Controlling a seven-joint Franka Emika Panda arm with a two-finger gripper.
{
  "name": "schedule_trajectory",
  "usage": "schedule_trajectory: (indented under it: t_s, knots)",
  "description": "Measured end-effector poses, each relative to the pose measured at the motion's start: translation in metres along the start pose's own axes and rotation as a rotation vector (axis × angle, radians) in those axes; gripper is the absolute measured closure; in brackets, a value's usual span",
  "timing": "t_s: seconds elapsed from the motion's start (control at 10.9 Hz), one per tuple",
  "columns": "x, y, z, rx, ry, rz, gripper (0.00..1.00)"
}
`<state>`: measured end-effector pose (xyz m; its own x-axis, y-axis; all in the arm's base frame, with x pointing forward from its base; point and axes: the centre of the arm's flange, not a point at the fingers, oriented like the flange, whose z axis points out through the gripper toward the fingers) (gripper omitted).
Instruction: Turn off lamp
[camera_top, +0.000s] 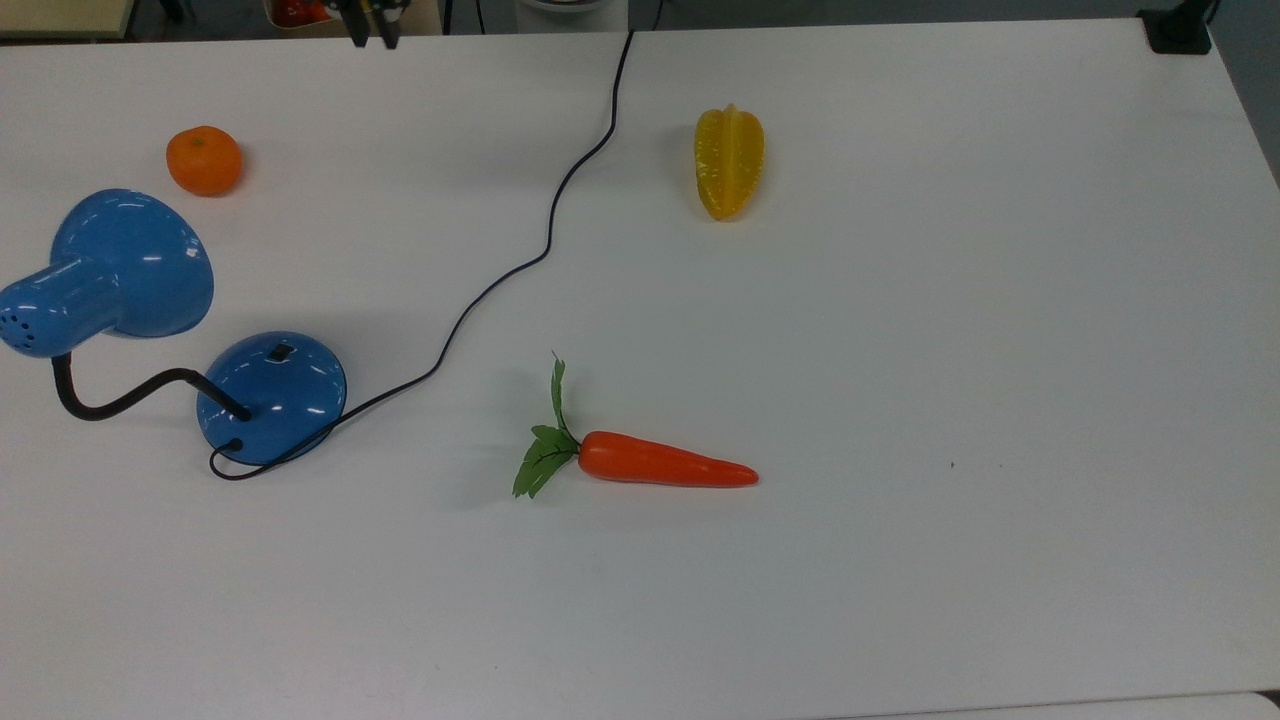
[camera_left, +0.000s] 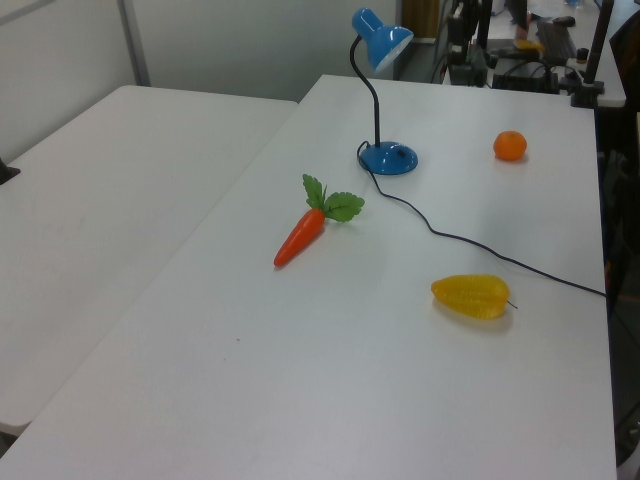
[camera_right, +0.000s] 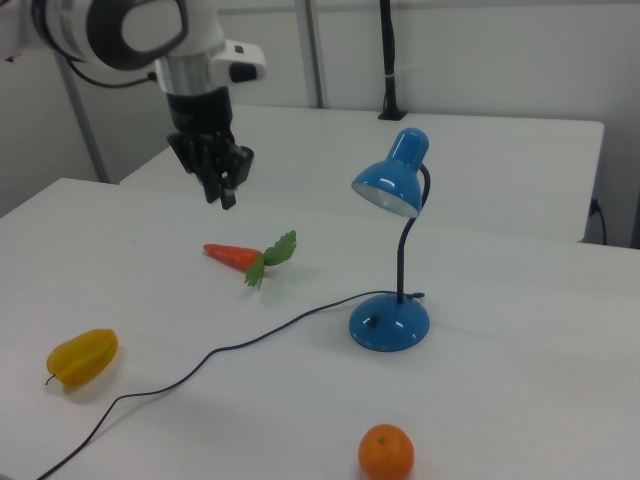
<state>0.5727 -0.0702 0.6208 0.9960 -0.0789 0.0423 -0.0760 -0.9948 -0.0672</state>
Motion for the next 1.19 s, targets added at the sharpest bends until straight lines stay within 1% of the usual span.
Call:
schedule_trajectory:
  t_s: [0.18, 0.27, 0.37, 0.46, 0.73, 0.92, 1.1, 1.19]
  knots:
    - [-0.004, -0.023, -0.013, 0.005, 0.02, 0.049, 0.44]
    - [-0.007, -0.036, -0.017, 0.008, 0.012, 0.039, 0.31]
    - [-0.013, -0.053, -0.02, 0.009, -0.007, 0.013, 0.15]
    - [-0.019, -0.072, -0.024, 0.01, -0.013, -0.019, 0.01]
    - [-0.033, -0.12, -0.032, 0.006, -0.005, -0.101, 0.0]
    - [-0.038, -0.14, -0.025, -0.05, -0.015, -0.143, 0.0]
    - [-0.037, -0.138, -0.018, -0.067, -0.028, -0.144, 0.0]
    - [-0.034, -0.13, -0.016, -0.073, -0.025, -0.171, 0.0]
